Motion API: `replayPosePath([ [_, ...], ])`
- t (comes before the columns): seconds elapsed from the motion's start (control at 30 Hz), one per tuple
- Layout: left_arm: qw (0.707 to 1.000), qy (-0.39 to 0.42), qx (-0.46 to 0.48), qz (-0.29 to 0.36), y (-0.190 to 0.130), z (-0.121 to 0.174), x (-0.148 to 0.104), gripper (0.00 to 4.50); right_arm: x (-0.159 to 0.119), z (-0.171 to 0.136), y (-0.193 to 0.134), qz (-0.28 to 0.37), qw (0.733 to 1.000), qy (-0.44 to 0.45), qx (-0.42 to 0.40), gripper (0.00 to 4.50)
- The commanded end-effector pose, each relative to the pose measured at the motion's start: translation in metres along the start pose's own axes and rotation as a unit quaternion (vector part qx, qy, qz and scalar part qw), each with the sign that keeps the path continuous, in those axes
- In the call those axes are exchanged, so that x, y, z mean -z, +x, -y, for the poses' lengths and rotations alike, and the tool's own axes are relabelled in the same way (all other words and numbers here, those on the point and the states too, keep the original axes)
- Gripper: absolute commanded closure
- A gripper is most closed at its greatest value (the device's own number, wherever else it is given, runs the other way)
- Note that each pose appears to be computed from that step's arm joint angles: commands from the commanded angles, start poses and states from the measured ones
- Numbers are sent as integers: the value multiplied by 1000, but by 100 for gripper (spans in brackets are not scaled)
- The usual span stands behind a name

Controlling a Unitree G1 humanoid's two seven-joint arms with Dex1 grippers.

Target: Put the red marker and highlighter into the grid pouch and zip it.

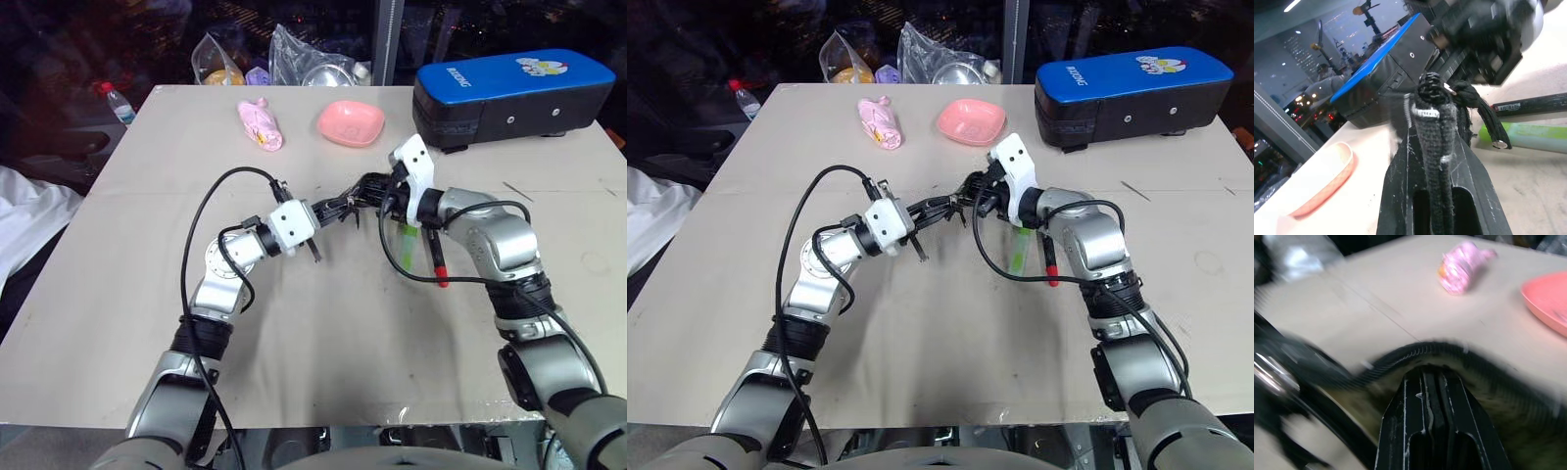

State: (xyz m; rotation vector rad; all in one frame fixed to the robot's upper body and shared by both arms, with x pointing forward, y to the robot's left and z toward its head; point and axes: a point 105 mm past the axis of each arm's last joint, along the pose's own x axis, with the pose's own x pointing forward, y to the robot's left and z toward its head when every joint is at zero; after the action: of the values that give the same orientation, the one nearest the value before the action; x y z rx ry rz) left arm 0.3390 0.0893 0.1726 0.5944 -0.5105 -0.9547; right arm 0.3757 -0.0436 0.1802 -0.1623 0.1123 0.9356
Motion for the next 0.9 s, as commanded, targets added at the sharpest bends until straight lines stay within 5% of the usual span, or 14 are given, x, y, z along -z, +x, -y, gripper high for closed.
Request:
replayPosePath([
  [0.03, 1000, 16, -8, 20, -2, -11, -11, 450, -7, 0, -2, 11, 997, -72, -8, 443],
  [0.2, 999, 25, 15, 23, 0, -7, -12, 450, -15, -11, 1, 35, 958, -281, -35, 443],
  [0.27, 999, 27, 18, 23, 0, -7, -11, 450, -13, -15, 3, 32, 945, -323, -48, 394],
  [0.57, 999, 25, 14, 20, 0, -8, -8, 450, -6, -4, 5, 8, 933, -358, -31, 6],
  [0.9, 1000, -13, -21, 6, -2, -12, -2, 450, -22, 22, -42, 24, 957, -285, 54, 6],
])
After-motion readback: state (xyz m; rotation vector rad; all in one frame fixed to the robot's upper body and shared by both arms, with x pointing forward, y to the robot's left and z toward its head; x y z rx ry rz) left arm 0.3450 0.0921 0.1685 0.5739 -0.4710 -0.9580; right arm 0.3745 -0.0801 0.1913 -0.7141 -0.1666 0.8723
